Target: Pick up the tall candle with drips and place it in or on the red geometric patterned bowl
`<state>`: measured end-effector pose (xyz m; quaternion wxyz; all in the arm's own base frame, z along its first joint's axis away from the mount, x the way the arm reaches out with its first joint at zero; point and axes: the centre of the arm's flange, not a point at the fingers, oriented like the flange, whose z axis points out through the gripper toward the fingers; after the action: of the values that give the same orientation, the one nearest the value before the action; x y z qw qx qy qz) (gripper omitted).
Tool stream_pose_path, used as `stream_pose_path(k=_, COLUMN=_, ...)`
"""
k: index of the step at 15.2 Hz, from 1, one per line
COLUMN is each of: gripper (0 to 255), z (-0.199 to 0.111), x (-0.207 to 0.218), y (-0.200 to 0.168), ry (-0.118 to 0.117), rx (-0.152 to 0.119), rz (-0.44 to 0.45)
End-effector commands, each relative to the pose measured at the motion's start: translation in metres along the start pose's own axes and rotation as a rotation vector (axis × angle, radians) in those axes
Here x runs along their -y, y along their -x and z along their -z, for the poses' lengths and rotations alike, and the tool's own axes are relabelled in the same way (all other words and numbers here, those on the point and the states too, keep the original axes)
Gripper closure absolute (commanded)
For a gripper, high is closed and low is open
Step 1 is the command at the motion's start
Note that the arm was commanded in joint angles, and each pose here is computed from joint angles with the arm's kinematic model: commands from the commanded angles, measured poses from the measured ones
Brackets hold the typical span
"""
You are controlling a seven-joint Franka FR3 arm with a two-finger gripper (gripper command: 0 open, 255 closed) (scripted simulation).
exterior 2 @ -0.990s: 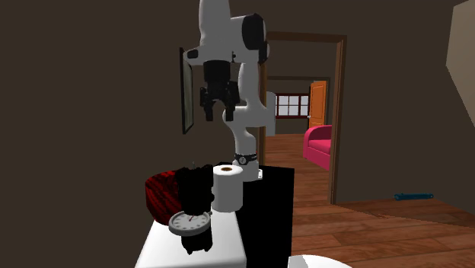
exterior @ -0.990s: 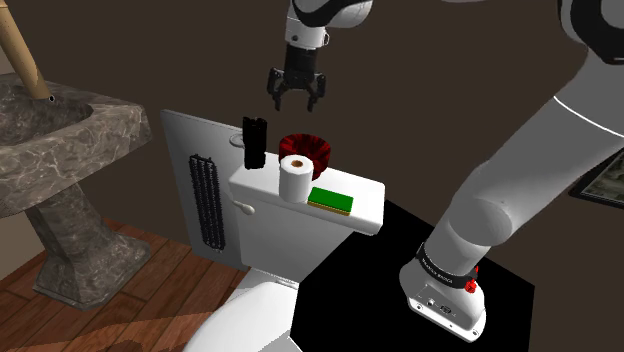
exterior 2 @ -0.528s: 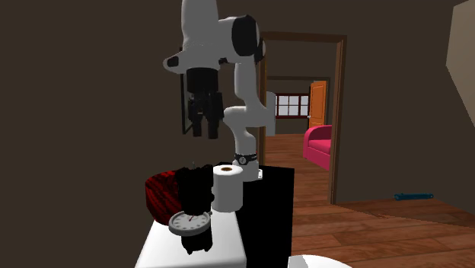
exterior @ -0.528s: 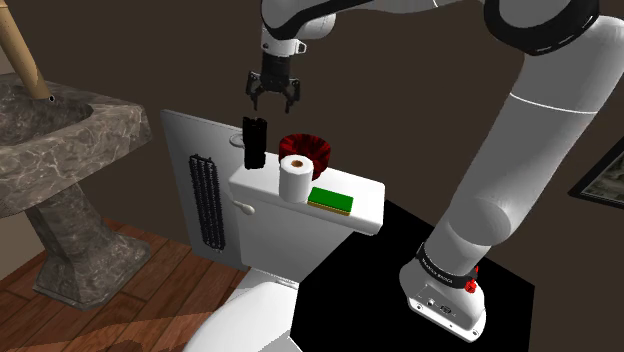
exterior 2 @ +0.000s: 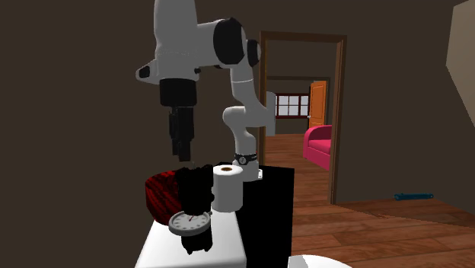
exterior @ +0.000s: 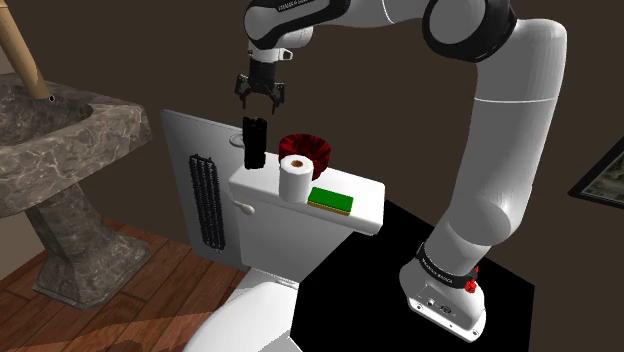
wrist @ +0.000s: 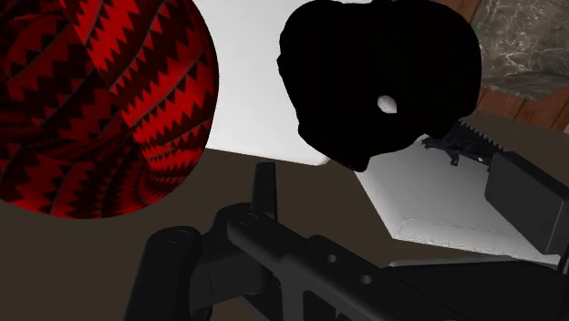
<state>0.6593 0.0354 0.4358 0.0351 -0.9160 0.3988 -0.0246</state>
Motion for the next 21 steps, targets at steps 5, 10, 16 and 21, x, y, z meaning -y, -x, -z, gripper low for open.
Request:
stream_pose_path(k=5, gripper=0, z=-0.032, x=0.003, y=-0.003, ry=-0.001, rx=-0.001, rz=-0.006)
stream_pose_path(k=10, gripper=0, z=-0.035, x=0.003, y=-0.003, ry=-0.001, rx=-0.001, rz=-0.006)
stream_pose_path(k=16, gripper=255, z=-0.035, x=0.003, y=-0.003, ry=-0.001, rx=-0.001, rz=-0.006)
stream_pose_path(k=21, gripper=255, z=-0.035, x=0.003, y=-0.003, ry=-0.001, rx=-0.001, rz=-0.006)
